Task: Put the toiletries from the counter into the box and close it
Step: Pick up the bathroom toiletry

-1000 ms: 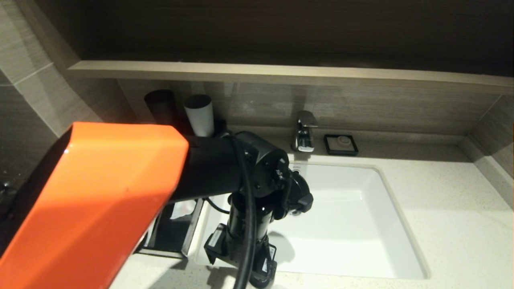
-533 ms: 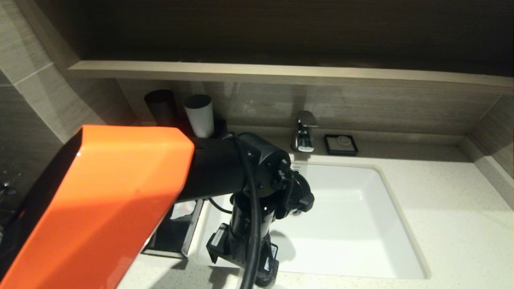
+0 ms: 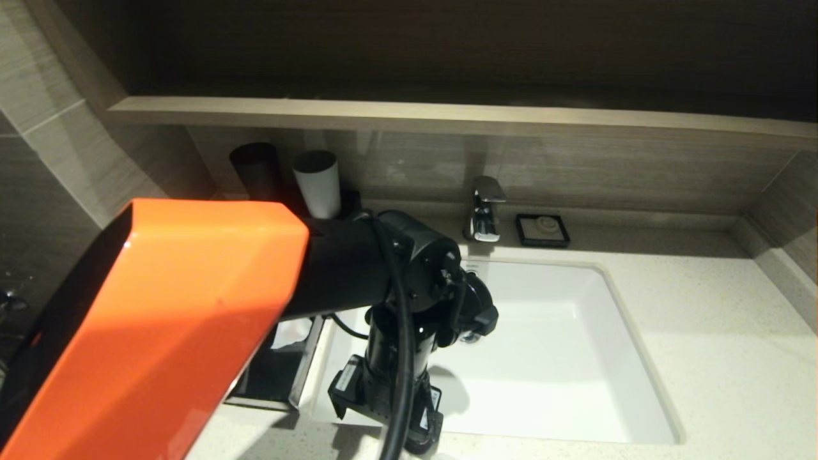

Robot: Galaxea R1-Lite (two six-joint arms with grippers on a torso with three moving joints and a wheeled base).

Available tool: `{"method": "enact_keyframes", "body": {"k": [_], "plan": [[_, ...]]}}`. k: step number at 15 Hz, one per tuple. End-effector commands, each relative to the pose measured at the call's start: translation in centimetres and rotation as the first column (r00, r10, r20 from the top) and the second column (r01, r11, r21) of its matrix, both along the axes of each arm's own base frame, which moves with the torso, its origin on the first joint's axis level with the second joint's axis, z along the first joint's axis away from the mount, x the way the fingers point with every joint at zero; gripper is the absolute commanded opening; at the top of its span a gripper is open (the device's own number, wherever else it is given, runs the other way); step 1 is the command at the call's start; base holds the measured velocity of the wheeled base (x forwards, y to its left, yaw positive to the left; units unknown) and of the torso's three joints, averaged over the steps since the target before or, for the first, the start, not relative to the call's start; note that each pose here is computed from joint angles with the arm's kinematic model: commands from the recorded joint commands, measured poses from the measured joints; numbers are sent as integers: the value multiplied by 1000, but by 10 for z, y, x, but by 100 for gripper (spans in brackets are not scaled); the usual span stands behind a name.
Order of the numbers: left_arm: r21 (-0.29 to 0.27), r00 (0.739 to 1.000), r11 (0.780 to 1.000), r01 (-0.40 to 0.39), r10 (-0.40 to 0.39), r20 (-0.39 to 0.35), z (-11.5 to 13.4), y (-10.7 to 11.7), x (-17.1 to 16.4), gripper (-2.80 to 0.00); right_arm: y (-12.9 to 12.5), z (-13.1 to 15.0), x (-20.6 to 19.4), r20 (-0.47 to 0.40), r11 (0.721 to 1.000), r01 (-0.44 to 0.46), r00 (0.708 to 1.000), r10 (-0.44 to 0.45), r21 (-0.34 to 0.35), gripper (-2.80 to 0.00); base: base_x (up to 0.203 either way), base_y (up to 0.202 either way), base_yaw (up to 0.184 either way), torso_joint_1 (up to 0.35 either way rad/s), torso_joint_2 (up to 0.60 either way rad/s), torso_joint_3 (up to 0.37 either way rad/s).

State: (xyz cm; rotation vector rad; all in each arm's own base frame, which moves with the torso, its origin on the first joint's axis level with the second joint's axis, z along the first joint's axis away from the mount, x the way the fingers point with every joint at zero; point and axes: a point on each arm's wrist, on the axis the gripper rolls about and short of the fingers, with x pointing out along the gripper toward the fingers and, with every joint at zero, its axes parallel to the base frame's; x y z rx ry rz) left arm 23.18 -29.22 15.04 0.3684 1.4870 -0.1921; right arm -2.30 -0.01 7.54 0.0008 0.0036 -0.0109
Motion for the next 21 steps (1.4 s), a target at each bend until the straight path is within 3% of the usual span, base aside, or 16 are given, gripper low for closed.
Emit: {"method": "enact_keyframes", "body": {"k": [1,5,21], "plan": [[8,1000,1000,-8,8,-6,-1,1,1,0,0,0,0,1,1000,0,1000,0,1,-280,0,0,0,0,0,0],[-35,999,999,-14,13,-32,3,2,2,0,0,0,0,1,1000,0,1000,0,-1,-280,0,0,0,0,0,0],[-24,998,999,-33,32,-48,-5,3,10,0,0,0,0,1,1000,0,1000,0,1,-280,0,0,0,0,0,0]]}}
